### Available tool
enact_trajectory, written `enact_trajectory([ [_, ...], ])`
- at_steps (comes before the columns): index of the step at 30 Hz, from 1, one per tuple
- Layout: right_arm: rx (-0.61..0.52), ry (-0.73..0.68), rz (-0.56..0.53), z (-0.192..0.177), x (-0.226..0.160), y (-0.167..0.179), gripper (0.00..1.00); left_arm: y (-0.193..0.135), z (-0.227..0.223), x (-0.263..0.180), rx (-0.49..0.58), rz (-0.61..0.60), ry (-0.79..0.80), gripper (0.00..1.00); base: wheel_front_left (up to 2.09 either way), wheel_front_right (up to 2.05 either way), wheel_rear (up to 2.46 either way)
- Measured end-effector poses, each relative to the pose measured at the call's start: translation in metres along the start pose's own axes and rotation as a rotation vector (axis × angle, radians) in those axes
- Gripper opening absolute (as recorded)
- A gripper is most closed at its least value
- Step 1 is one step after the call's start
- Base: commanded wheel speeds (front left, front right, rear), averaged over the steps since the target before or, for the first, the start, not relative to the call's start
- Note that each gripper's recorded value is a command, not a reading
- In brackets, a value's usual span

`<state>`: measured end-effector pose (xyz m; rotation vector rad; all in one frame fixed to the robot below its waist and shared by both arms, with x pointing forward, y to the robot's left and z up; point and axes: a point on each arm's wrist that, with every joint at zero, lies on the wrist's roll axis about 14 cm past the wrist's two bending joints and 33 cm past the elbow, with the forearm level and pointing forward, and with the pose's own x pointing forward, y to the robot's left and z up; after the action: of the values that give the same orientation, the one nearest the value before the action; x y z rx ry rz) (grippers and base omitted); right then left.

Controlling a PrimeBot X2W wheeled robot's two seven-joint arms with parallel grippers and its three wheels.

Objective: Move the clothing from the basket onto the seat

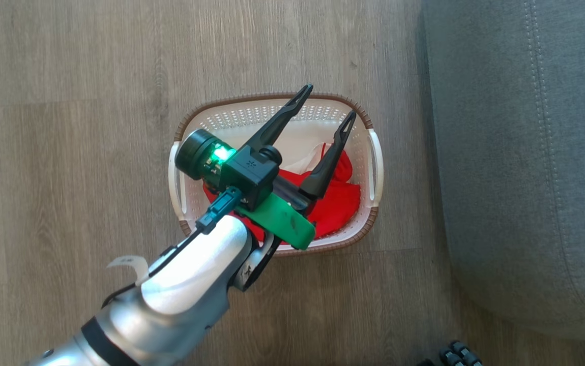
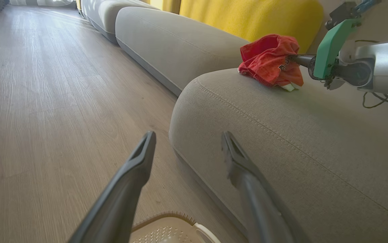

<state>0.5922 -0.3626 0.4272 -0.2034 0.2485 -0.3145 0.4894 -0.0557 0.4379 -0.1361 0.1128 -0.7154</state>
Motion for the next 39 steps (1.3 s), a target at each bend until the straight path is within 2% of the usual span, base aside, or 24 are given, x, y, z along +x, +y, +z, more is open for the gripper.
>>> enact_trajectory([
  [1,-0.004,0.008,-0.002,-0.004,-0.002,0.000,0.00,0.000,0.000,0.000,0.001,-0.002,-0.001,1.00,0.00,0.00,0.00],
  [2,-0.010,0.009,-0.003,-0.005,-0.003,0.000,0.18,-0.001,0.001,0.000,0.002,-0.004,-0.002,1.00,0.00,0.00,0.00],
  [3,-0.014,0.010,-0.002,-0.005,-0.004,0.001,0.50,-0.001,0.001,0.000,0.003,-0.006,-0.003,1.00,0.00,0.00,0.00],
  [4,-0.017,0.011,0.002,-0.005,-0.005,0.002,0.87,-0.001,0.002,0.001,0.005,-0.008,-0.004,1.00,0.00,0.00,0.00],
  [5,-0.020,0.010,0.008,-0.005,-0.007,0.005,1.00,-0.002,0.003,0.001,0.007,-0.010,-0.006,1.00,0.00,0.00,0.00],
  [15,-0.043,-0.034,0.044,0.004,-0.045,0.012,1.00,0.003,0.029,-0.006,0.035,0.025,-0.059,1.00,0.00,0.00,0.00],
  [24,-0.022,-0.167,0.120,0.050,-0.081,0.028,1.00,0.014,0.043,-0.035,0.033,0.126,-0.061,1.00,0.00,0.00,0.00],
  [30,0.020,-0.237,0.193,0.075,-0.112,0.046,1.00,0.034,0.056,-0.071,0.047,0.245,-0.072,1.00,0.00,0.00,0.00],
  [34,0.062,-0.282,0.291,0.091,-0.140,0.081,1.00,0.051,0.058,-0.111,0.039,0.365,-0.068,1.00,0.00,0.00,0.00],
  [39,0.110,-0.348,0.368,0.111,-0.168,0.107,1.00,0.068,0.058,-0.155,0.034,0.488,-0.073,1.00,0.00,0.00,0.00],
])
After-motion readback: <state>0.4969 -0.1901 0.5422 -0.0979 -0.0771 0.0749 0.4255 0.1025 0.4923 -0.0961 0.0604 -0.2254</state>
